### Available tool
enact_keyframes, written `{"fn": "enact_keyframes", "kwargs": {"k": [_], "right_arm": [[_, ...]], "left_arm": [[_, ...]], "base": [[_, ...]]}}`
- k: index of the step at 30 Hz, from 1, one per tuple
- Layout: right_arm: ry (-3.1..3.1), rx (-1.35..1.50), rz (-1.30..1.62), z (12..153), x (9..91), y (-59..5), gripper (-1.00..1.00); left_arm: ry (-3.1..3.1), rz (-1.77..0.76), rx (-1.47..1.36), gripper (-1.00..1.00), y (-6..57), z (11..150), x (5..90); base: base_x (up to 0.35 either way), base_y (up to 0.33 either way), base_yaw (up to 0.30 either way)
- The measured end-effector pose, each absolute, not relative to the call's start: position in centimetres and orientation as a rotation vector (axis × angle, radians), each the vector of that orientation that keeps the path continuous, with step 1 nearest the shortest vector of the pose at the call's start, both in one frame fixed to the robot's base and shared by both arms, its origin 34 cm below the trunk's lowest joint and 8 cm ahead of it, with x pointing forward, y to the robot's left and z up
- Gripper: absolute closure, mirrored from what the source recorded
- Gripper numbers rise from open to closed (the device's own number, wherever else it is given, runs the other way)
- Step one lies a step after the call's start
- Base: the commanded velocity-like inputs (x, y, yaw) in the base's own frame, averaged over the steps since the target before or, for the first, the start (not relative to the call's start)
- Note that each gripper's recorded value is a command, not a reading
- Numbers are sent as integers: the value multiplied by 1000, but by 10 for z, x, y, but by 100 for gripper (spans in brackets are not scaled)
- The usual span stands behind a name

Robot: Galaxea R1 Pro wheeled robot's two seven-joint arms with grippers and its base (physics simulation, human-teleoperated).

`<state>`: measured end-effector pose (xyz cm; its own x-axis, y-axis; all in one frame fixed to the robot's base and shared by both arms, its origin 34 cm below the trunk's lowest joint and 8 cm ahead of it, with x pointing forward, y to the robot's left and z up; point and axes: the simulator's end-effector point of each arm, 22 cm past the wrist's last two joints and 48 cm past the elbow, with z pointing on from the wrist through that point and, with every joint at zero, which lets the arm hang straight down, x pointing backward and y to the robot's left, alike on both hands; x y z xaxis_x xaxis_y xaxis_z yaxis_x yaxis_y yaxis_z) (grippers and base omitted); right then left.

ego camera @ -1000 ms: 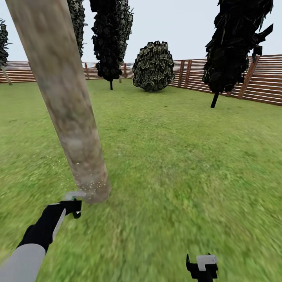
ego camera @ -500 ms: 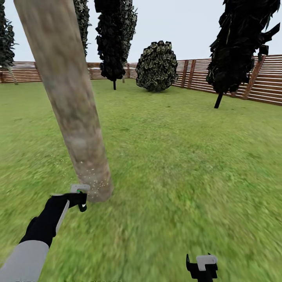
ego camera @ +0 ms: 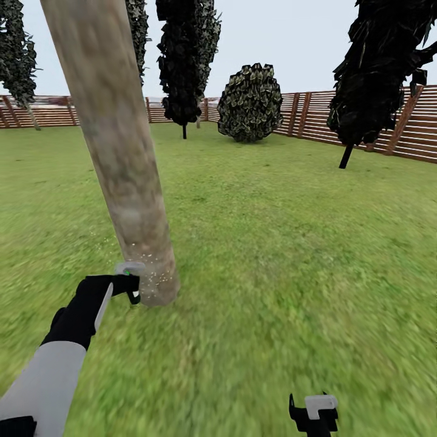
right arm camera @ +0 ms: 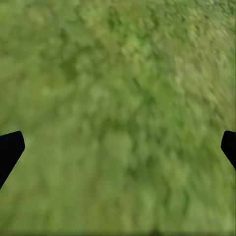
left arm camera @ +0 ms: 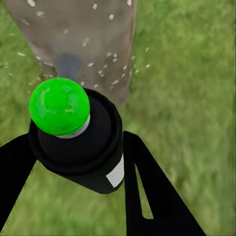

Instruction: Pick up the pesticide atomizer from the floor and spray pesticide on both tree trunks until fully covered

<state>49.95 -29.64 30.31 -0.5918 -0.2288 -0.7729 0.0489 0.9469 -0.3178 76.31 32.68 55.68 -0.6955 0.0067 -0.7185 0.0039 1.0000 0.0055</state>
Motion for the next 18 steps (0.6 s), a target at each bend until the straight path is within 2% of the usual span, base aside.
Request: {"fn": "enact_keyframes", "kwargs": {"k": [6, 11, 14, 18], "right_arm": [[2174, -127, -383, 303, 499, -297, -100], [2175, -126, -382, 303, 499, -296, -100], [2174, -126, -382, 303, 499, -296, -100], [2174, -127, -379, 303, 500, -294, -100]], "left_arm": [[2309, 104, -23, 100, 383, 585, 772], [2310, 105, -13, 100, 380, 583, 771], [2308, 103, -17, 100, 380, 583, 772], [2307, 108, -17, 100, 381, 584, 772]], "base": [[0, 0, 0], [0, -15, 0], [0, -216, 30], [0, -269, 255]]}}
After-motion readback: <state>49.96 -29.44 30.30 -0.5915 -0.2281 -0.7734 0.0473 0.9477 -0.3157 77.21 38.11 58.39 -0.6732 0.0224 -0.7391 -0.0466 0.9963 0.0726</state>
